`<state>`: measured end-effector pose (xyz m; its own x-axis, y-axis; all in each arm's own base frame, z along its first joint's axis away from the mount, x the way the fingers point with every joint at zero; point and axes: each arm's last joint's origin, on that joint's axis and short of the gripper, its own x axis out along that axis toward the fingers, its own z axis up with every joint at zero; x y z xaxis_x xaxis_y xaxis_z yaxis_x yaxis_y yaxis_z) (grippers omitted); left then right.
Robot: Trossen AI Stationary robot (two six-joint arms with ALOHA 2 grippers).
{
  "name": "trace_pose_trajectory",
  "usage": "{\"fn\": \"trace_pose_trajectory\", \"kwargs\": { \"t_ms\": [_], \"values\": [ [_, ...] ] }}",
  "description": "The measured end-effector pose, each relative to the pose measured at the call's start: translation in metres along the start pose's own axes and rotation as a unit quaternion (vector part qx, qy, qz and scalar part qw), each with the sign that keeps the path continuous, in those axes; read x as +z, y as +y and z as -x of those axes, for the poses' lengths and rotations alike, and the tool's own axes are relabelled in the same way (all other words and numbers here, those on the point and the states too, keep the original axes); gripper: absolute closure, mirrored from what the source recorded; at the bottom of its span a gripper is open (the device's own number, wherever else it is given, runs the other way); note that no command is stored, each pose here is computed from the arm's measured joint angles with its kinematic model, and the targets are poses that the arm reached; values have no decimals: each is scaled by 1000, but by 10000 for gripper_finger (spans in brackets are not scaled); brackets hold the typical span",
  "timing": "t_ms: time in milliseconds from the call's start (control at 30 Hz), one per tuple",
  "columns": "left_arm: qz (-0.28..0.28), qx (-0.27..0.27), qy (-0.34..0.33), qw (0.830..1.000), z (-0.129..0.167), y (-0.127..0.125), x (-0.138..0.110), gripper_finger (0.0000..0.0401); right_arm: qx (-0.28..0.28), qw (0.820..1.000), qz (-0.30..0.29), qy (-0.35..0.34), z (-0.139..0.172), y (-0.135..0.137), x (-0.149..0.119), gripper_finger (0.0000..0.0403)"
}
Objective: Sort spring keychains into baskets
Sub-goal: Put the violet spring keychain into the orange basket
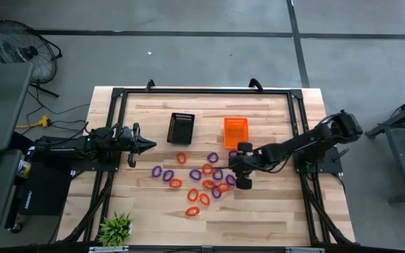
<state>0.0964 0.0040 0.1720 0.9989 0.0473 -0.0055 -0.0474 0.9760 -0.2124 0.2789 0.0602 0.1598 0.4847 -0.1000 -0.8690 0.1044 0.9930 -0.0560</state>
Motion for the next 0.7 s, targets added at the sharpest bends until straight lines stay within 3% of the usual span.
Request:
{"fn": "trace_pose_trajectory", "kwargs": {
  "t_ms": [233, 700],
  "values": [
    [0, 0, 0, 1000, 0, 0, 0, 400, -27, 998, -35, 35, -8, -18, -2, 199],
    [0, 0, 0, 1000, 0, 0, 0, 400, -6, 997, -12, 74, -29, -26, -6, 194]
  ]
}}
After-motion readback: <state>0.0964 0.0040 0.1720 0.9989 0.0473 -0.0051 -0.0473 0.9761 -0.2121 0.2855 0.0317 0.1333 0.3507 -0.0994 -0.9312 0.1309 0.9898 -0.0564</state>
